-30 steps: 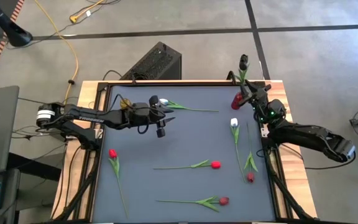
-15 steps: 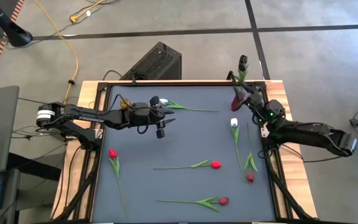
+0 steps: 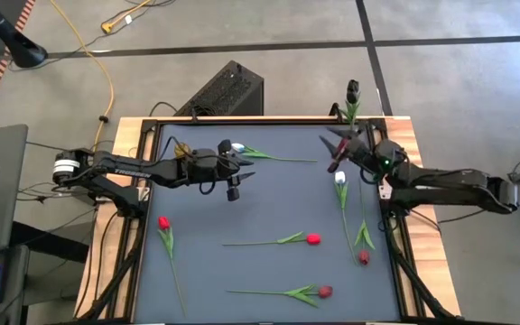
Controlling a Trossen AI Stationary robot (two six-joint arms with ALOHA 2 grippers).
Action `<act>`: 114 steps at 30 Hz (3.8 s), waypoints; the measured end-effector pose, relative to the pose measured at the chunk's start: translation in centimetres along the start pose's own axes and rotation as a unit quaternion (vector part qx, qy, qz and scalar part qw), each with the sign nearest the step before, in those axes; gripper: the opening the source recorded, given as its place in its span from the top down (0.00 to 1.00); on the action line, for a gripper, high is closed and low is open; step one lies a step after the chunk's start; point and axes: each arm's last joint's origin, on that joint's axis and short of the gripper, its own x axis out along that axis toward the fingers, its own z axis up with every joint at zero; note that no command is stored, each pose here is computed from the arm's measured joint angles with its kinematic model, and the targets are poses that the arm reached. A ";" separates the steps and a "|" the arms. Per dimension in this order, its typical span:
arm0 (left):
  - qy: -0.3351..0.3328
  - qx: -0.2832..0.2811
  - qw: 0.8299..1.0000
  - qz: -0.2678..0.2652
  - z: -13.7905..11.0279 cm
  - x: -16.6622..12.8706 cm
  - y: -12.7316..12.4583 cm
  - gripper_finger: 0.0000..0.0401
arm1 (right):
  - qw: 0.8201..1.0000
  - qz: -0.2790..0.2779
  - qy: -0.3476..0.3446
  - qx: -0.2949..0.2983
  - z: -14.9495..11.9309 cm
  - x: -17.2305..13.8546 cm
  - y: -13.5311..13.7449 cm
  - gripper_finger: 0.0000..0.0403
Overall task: Sort flowers into vase by color
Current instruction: Put the top dark red tulip into the red flower vase
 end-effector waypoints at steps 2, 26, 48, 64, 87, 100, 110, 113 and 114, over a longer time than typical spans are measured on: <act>0.000 -0.005 1.000 0.000 0.0 0.0 0.0 0.68 | 1.000 0.028 0.007 -0.003 0.5 -0.1 0.7 0.55; -0.061 -0.032 0.993 -0.093 1.3 -0.4 -2.1 0.68 | 0.953 0.298 -0.012 0.050 2.4 -2.8 11.1 0.55; -0.053 -0.099 0.980 -0.165 1.9 -2.1 -9.1 0.68 | 0.878 0.475 0.058 -0.019 5.8 -5.0 23.4 0.55; -0.018 -0.138 0.974 -0.178 -0.5 1.4 -18.9 0.68 | 0.832 0.529 0.166 -0.002 5.9 -9.9 22.5 0.55; 0.229 -0.063 0.961 -0.144 0.6 6.2 -21.1 0.68 | 0.810 0.559 0.178 -0.013 6.1 -15.2 23.1 0.55; 0.238 -0.012 0.962 -0.134 -1.0 7.2 -21.3 0.68 | 0.808 0.553 0.202 -0.018 5.7 -15.2 22.9 0.55; 0.209 -0.008 0.967 -0.147 -0.5 7.8 -21.0 0.68 | 0.828 0.481 0.289 -0.015 4.5 -14.9 21.3 0.61; 0.209 -0.010 0.967 -0.147 -0.5 7.9 -20.9 0.68 | 0.838 0.451 0.307 -0.009 4.4 -14.2 20.5 0.64; 0.209 -0.010 0.967 -0.147 -0.5 7.9 -20.9 0.68 | 0.839 0.446 0.311 -0.009 4.4 -14.0 20.2 0.65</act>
